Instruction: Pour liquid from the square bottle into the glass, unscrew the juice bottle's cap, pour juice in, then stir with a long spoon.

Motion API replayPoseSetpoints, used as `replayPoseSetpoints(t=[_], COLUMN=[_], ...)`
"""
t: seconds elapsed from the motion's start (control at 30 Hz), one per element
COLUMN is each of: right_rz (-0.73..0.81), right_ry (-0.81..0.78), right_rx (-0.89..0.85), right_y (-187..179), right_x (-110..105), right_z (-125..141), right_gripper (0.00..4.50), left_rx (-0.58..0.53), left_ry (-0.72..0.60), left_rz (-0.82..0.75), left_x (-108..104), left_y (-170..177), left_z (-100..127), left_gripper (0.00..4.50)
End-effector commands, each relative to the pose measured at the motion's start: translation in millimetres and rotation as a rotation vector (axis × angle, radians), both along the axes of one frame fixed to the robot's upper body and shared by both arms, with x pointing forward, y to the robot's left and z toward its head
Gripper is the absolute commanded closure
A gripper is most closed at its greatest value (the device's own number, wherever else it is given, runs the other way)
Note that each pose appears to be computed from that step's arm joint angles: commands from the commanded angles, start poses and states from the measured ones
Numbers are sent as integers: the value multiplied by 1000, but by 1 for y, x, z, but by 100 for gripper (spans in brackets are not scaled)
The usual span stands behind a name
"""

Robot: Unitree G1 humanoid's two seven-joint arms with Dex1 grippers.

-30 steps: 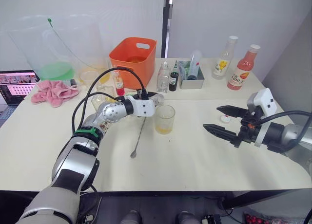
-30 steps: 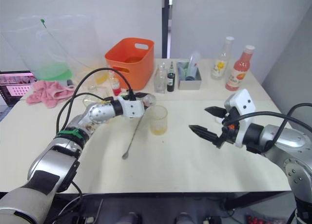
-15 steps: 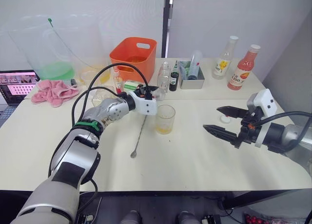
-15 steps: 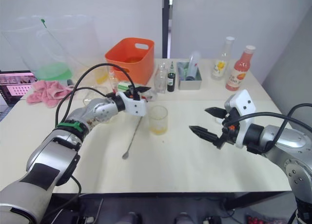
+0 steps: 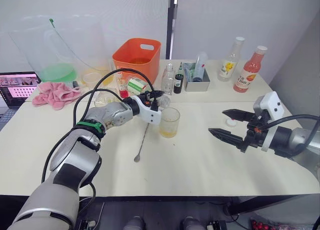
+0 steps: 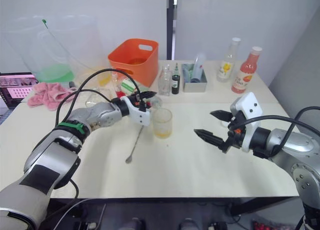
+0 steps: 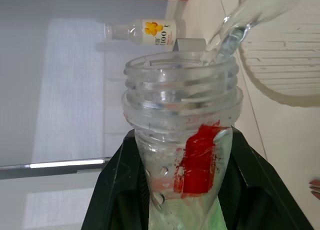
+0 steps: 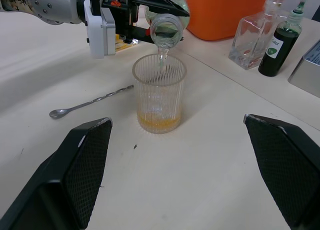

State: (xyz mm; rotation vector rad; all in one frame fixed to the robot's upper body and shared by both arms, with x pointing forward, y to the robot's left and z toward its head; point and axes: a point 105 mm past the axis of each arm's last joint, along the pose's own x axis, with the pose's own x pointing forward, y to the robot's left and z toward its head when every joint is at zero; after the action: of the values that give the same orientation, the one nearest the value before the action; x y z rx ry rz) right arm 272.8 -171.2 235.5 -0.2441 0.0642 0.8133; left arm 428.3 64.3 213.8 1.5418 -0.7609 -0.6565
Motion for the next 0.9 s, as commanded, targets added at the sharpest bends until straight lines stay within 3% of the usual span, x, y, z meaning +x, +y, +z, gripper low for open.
replayPoseSetpoints(t=[0.03,0.9], right_rz=[0,-1], right_ry=[-58,-66], right_rx=[1,-1], right_y=[0,0], right_x=[-5,-3], right_z=[9,11], right_gripper=[2,2], left_rx=[-25,-29], left_ry=[-88,-96], left_rz=[-20,-34], left_x=[-1,-3], left_y=[0,-3], left_z=[25,25], left_gripper=[330,330])
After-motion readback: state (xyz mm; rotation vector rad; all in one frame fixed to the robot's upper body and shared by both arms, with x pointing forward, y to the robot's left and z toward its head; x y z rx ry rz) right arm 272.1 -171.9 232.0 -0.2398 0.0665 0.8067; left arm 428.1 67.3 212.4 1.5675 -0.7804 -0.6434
